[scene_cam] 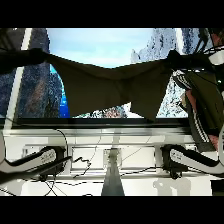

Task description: Fold the clothes and pants, and hang the long-sleeved shirts on hangers.

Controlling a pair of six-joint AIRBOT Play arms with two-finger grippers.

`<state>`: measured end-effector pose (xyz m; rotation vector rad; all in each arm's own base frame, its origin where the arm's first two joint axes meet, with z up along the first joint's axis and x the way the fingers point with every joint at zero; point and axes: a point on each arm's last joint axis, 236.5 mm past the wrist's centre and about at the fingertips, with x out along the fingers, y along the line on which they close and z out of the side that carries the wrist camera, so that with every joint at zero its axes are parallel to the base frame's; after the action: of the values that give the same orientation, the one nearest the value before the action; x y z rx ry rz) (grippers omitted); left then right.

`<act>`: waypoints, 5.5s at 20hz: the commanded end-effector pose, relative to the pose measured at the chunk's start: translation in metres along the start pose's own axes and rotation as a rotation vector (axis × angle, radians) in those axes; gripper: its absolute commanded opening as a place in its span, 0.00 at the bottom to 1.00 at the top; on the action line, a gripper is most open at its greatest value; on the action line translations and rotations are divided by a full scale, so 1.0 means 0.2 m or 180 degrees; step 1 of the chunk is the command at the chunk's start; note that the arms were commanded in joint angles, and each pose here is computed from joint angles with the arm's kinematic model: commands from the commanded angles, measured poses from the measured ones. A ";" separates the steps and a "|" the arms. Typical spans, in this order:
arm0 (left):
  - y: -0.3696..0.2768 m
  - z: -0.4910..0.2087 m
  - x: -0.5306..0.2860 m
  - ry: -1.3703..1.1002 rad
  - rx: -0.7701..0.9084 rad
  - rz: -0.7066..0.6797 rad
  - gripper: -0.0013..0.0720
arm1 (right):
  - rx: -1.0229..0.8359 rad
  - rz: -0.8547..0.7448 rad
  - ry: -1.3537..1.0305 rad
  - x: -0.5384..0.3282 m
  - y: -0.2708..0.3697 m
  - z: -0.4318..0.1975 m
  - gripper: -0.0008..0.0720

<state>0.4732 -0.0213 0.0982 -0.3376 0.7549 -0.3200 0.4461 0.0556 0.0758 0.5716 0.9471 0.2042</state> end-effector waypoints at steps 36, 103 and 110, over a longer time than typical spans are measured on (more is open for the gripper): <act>0.25 -1.27 -0.10 0.2347 -0.0768 -0.0225 0.95 | 0.0765 -0.0190 0.1429 0.30 -0.80 -0.63 0.04; 0.02 -0.33 0.10 0.0949 -0.0187 -0.0996 0.03 | -0.0901 -0.0745 0.1366 0.08 -0.46 -0.11 0.04; 0.14 -0.93 -0.07 0.2581 -0.0340 -0.0670 0.03 | -0.0624 -0.0685 0.2245 0.01 -0.51 -0.49 0.04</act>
<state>0.3748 -0.0322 -0.0058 -0.4092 1.3426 -0.6633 0.3857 0.0063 -0.0109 0.1918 1.5376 0.3072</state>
